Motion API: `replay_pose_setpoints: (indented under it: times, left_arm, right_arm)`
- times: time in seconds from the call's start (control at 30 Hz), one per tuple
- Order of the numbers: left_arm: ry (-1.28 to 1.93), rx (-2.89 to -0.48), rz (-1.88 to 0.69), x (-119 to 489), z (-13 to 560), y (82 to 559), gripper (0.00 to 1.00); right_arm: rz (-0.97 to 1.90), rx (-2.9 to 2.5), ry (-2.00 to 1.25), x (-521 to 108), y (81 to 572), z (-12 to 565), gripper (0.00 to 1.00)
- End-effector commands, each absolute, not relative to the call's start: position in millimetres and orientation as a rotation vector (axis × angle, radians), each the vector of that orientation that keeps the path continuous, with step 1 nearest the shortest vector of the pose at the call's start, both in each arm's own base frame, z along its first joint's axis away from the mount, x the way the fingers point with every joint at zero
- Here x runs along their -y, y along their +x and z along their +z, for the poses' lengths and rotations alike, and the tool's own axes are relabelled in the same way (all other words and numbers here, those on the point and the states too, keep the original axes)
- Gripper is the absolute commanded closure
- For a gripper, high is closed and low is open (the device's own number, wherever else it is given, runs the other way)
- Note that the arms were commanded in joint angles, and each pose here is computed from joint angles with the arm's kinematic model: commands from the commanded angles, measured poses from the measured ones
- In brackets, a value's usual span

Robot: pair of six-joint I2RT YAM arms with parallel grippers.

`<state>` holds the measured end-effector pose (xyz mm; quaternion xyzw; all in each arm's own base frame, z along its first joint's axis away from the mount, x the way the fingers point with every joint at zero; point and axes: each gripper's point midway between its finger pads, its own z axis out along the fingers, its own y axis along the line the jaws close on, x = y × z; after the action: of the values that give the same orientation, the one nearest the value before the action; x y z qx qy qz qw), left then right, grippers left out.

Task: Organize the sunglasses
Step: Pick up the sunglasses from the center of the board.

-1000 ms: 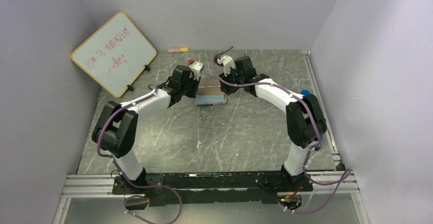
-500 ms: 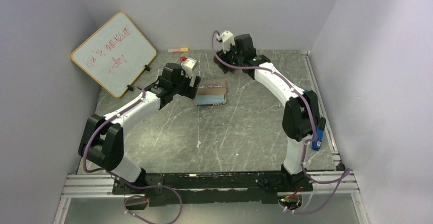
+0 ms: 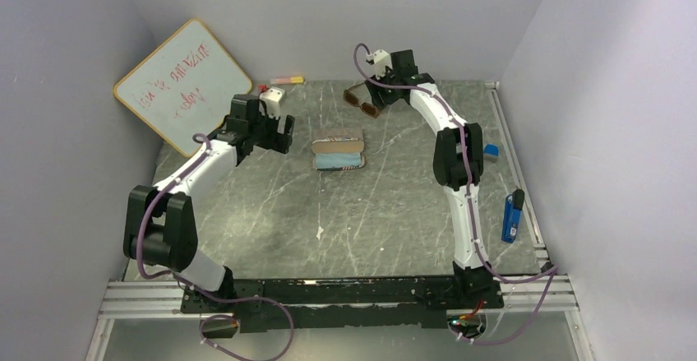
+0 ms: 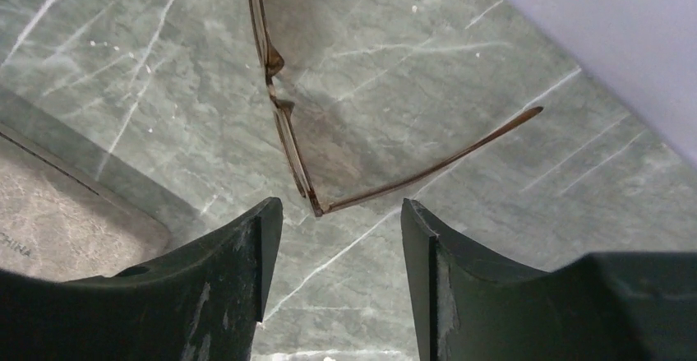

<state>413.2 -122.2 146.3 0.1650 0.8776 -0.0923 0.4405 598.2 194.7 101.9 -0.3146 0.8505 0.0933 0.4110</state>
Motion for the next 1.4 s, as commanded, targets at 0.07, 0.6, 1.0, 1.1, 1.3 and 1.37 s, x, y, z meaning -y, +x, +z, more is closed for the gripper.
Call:
replay_pose_setpoints:
  times: [0.07, 0.6, 1.0, 1.1, 1.3, 1.37]
  left_arm:
    - [0.401, -2.126, -0.283, 122.6, 161.2, 415.4, 0.04]
    - [0.39, -2.129, -0.256, 116.0, 153.0, 413.8, 0.04]
    - [0.388, -2.141, -0.257, 115.1, 146.9, 413.8, 0.04]
    - [0.387, -2.141, -0.255, 114.4, 146.6, 414.0, 0.04]
    - [0.383, -2.149, -0.259, 114.3, 144.1, 413.6, 0.04]
    - [0.381, -2.147, -0.26, 113.9, 144.8, 414.2, 0.04]
  right_arm:
    - [0.3, -2.035, -0.896, -211.3, 603.5, 112.1, 0.44]
    - [0.403, -2.006, -0.931, -223.5, 617.7, 70.4, 0.6]
    - [0.454, -1.968, -0.91, -228.2, 623.2, 79.4, 0.53]
    - [0.457, -1.964, -0.909, -228.8, 623.6, 81.3, 0.57]
    - [0.464, -1.969, -0.931, -228.6, 618.1, 78.9, 0.72]
    - [0.468, -1.971, -0.938, -228.3, 615.1, 79.9, 0.74]
